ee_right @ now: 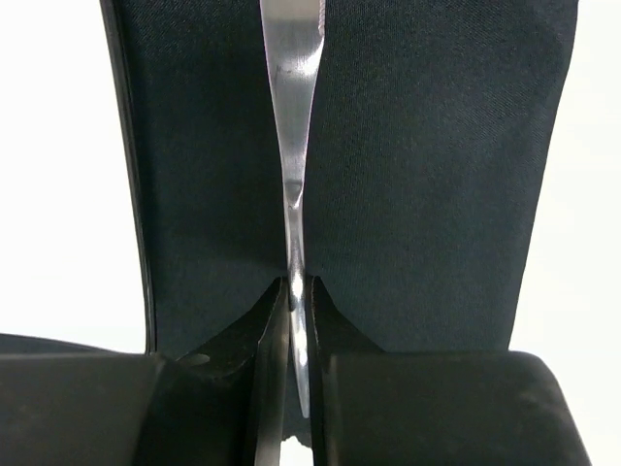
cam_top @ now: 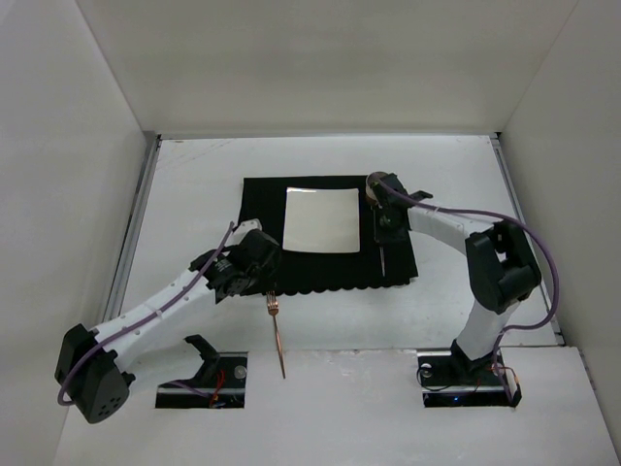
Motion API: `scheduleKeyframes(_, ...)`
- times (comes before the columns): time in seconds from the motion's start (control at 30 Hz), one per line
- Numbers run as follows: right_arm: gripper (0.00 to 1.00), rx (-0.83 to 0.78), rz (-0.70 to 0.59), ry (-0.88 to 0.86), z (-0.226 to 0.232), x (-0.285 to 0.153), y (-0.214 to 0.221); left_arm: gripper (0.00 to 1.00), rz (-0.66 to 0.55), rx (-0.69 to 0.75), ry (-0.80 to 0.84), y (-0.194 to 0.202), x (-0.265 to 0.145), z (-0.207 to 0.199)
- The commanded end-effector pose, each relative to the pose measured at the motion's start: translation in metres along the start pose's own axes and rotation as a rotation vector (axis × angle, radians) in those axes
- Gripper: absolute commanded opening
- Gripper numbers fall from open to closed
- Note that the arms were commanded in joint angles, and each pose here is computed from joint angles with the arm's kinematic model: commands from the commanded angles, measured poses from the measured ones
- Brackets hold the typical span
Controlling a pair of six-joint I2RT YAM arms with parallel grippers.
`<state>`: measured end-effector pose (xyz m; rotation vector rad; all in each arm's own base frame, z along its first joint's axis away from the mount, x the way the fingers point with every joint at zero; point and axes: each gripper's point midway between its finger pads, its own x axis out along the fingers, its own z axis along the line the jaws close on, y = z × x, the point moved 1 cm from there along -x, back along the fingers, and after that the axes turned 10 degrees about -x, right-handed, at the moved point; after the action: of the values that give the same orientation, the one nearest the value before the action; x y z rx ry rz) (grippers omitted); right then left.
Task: Set the dinner table for one person
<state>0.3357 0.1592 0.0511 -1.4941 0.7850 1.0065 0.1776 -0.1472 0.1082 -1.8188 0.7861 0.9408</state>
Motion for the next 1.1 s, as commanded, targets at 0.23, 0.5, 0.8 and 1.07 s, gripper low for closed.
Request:
scheduleKeyframes(0.23, 0.2, 0.031, -0.026, -0.02, 0.005, 0.01, -0.001, 0.38, 0.122, 0.059, -0.097, 0.034, -0.02, 0.026)
scheduleKeyframes(0.5, 0.52, 0.057, -0.117, -0.043, 0.009, -0.025, -0.014, 0.38, 0.18, 0.082, -0.145, 0.053, -0.035, 0.024)
scheduleKeyframes(0.8, 0.72, 0.135, -0.25, -0.081, 0.004, -0.081, -0.003, 0.38, 0.227, 0.072, -0.173, 0.088, -0.033, 0.025)
scheduleKeyframes(1.07, 0.71, 0.146, -0.315, -0.098, 0.007, -0.108, 0.026, 0.38, 0.233, 0.025, -0.173, 0.118, -0.019, 0.02)
